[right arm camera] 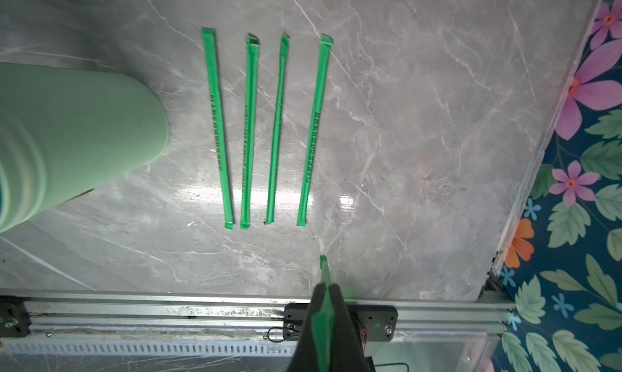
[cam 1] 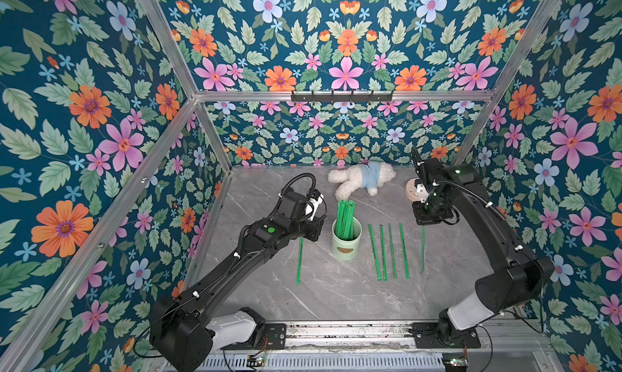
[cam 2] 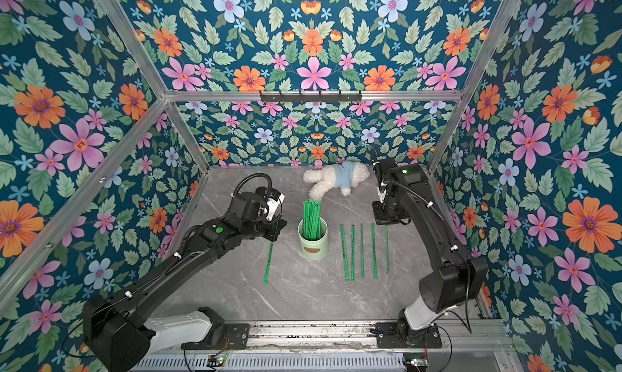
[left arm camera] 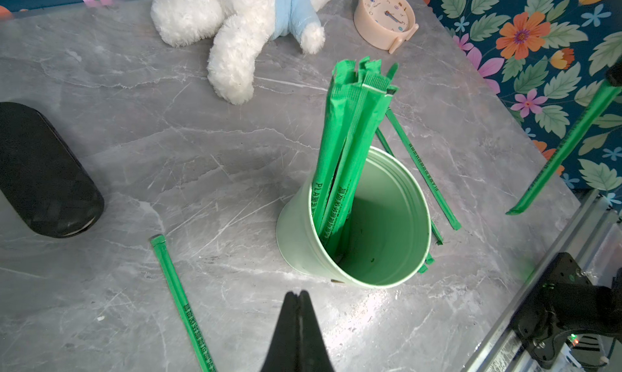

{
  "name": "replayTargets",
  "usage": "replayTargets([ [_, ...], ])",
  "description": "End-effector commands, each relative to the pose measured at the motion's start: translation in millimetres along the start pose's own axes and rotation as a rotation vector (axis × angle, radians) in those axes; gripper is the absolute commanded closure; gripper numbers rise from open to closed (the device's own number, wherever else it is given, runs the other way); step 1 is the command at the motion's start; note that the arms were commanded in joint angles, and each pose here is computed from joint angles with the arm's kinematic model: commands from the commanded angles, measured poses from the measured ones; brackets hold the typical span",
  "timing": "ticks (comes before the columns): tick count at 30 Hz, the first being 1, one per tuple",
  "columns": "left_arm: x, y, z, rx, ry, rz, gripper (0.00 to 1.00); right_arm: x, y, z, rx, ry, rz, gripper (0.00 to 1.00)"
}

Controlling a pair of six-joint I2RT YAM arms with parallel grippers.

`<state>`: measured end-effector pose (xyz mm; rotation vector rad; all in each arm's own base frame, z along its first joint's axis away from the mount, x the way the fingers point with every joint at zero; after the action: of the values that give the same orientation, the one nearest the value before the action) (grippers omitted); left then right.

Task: Take the straws out of the storage container
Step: Place the straw at the center of the board.

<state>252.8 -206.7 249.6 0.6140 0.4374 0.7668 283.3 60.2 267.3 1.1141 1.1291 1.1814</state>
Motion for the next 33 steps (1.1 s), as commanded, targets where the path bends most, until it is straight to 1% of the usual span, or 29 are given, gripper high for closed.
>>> replayTargets([
  [1, 1, 1, 1, 0.001, -0.02, 0.011, 1.0, -6, -21, 4, 0.104, -0.001, -0.086, 1.0],
  [4, 1, 2, 1, -0.003, -0.021, 0.017, 1.0, -7, -43, 14, 0.186, -0.003, -0.121, 1.0],
  [9, 2, 2, 0, -0.001, -0.022, 0.022, 1.0, -7, -80, 31, 0.317, -0.019, -0.127, 1.0],
  [15, 2, -1, -1, 0.008, -0.02, 0.019, 1.0, -15, -114, 44, 0.413, -0.043, -0.145, 1.0],
  [24, 2, -3, -2, 0.017, -0.019, 0.022, 1.0, -6, -152, 64, 0.471, -0.041, -0.12, 1.0],
  [33, 2, -5, -3, 0.024, -0.018, 0.014, 1.0, -5, -169, 87, 0.488, -0.044, -0.124, 0.99],
])
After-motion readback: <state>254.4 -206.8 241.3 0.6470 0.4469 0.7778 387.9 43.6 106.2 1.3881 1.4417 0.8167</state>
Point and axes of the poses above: each gripper's point midway between its finger pads, its own y axis back along the fingers, its own x axis along the line the jaws close on, z = x × y, the point moved 5 cm from there along y, back along the fingers, and after that the axes turned 7 degrees about -y, right-handed, at the moved point
